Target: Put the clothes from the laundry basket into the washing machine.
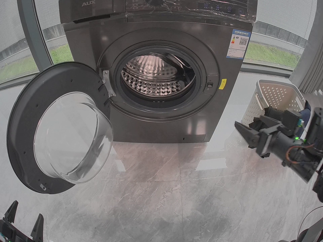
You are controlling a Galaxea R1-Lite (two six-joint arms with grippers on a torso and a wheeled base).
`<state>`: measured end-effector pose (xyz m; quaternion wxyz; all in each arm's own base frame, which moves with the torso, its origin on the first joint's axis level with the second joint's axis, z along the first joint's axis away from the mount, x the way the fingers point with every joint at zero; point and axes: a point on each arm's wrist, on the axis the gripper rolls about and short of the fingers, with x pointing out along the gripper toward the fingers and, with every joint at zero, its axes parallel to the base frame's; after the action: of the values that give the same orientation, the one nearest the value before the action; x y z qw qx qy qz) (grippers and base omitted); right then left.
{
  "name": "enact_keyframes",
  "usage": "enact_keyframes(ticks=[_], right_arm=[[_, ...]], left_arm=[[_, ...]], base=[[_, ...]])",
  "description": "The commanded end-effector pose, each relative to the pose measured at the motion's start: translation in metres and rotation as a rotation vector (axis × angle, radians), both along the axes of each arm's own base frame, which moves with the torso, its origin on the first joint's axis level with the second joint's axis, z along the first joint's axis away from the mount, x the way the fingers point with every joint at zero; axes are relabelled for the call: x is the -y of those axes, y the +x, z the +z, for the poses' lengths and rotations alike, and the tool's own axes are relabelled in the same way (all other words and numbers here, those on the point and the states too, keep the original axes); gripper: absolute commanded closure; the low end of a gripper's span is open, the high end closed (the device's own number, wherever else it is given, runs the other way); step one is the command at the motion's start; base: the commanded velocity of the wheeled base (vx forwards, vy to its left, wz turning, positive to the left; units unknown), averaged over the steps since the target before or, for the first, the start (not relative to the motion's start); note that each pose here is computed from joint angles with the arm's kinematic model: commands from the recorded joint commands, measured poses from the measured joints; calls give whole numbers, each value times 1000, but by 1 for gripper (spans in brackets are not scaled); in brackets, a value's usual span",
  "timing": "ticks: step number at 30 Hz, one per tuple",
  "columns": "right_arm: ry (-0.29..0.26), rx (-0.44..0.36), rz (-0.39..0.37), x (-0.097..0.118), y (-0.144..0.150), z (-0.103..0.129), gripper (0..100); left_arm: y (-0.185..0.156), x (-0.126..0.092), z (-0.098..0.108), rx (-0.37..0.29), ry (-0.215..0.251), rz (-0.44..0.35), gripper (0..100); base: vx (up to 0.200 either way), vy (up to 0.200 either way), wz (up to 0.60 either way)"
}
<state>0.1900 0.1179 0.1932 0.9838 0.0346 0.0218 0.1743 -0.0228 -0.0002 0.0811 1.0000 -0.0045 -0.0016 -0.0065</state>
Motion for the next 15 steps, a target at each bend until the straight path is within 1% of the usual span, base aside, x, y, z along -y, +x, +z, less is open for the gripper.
enact_keyframes(ticks=[1,2,4,5,6,7,8,12,14,15], right_arm=[[-30,121,-217,76,-61,1,0],[-33,126,-233,82,-69,-3,0],[-34,125,-239,84,-72,-5,0],[-48,117,-258,94,-91,-21,0],[-55,112,-275,99,-100,-29,0],[-55,112,-275,99,-100,-29,0],[-75,112,-301,104,-115,-43,0],[-70,165,-361,113,-139,-42,0],[-64,189,-370,116,-153,-45,0],[-64,186,-371,117,-158,-48,0]], left_arm=[[0,0,-5,0,0,-1,0],[0,0,-5,0,0,-1,0],[0,0,-5,0,0,-1,0],[0,0,-5,0,0,-1,0],[0,0,-5,0,0,-1,0],[0,0,-5,0,0,-1,0],[0,0,-5,0,0,-1,0],[0,0,-5,0,0,-1,0],[0,0,-5,0,0,-1,0],[0,0,-5,0,0,-1,0]], base=[[0,0,0],[0,0,0],[0,0,0],[0,0,0],[0,0,0],[0,0,0],[0,0,0],[0,0,0],[0,0,0],[0,0,0]])
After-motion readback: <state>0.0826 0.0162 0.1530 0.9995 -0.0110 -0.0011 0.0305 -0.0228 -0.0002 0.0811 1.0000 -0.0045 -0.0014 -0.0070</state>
